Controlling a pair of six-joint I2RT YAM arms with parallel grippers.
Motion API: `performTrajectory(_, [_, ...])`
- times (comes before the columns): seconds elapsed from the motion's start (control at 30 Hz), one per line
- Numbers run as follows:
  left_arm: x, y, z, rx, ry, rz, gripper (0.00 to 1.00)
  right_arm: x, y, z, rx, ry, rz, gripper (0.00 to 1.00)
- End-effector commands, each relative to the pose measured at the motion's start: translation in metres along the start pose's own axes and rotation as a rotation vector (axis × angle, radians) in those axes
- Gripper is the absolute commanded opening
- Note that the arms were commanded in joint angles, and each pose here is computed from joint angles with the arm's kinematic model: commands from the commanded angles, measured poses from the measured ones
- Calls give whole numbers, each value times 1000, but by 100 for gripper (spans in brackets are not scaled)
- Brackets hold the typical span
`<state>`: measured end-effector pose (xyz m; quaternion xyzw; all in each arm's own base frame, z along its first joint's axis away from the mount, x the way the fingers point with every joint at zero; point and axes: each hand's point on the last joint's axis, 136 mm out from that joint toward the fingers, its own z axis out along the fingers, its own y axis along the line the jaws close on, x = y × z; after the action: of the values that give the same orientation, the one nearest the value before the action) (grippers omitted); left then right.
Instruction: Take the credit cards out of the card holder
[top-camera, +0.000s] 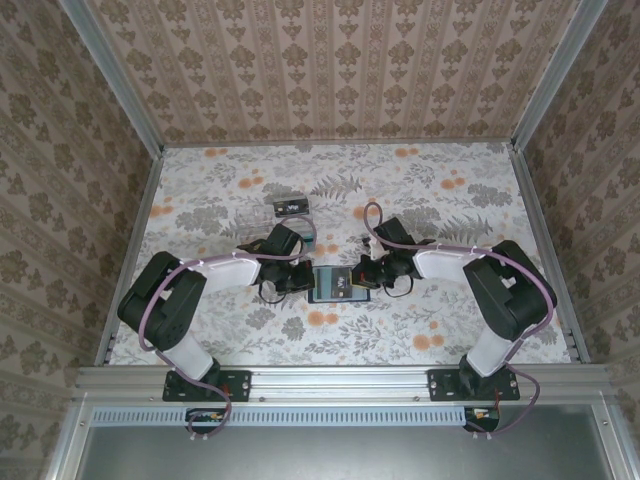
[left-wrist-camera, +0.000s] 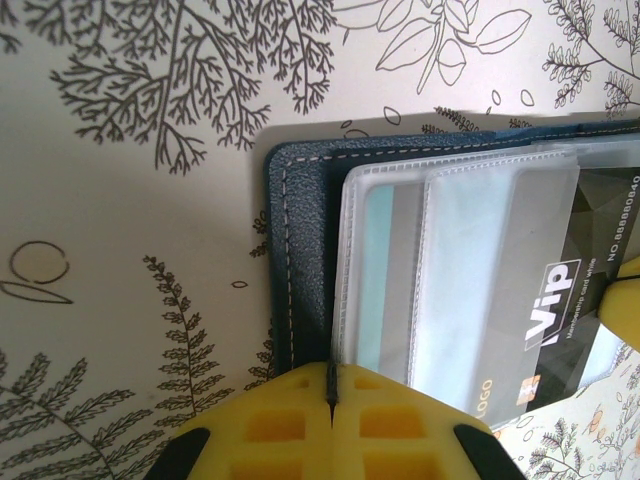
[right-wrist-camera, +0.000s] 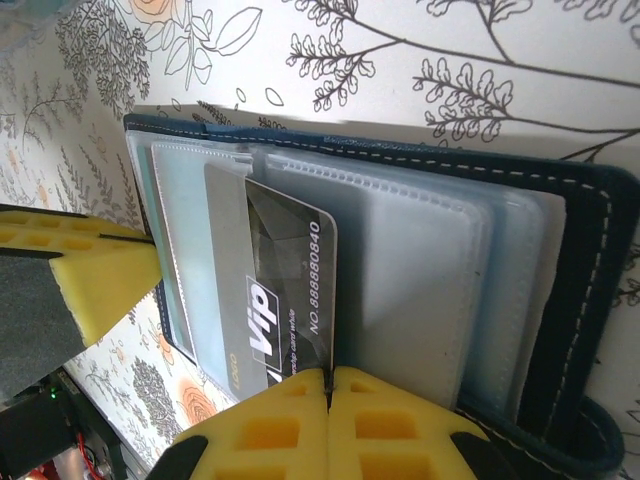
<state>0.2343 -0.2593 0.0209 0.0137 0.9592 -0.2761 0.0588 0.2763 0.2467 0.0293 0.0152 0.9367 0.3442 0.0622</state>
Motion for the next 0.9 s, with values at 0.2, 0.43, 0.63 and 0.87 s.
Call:
performTrajectory(0.2, [1, -1, -23, -65, -15, 34, 5, -1, 0, 3, -22, 12, 0, 0])
performTrajectory(0.43, [-4, -41, -23, 4, -9, 123, 6, -6, 2, 8, -29, 17, -4, 14])
performTrajectory(0.63, [6, -35, 2, -10, 58, 115, 0, -7, 2, 11, -39, 16, 5, 26])
performTrajectory(0.87, [15, -22, 15, -34, 102, 88, 0, -5, 4, 18, -60, 34, 16, 26])
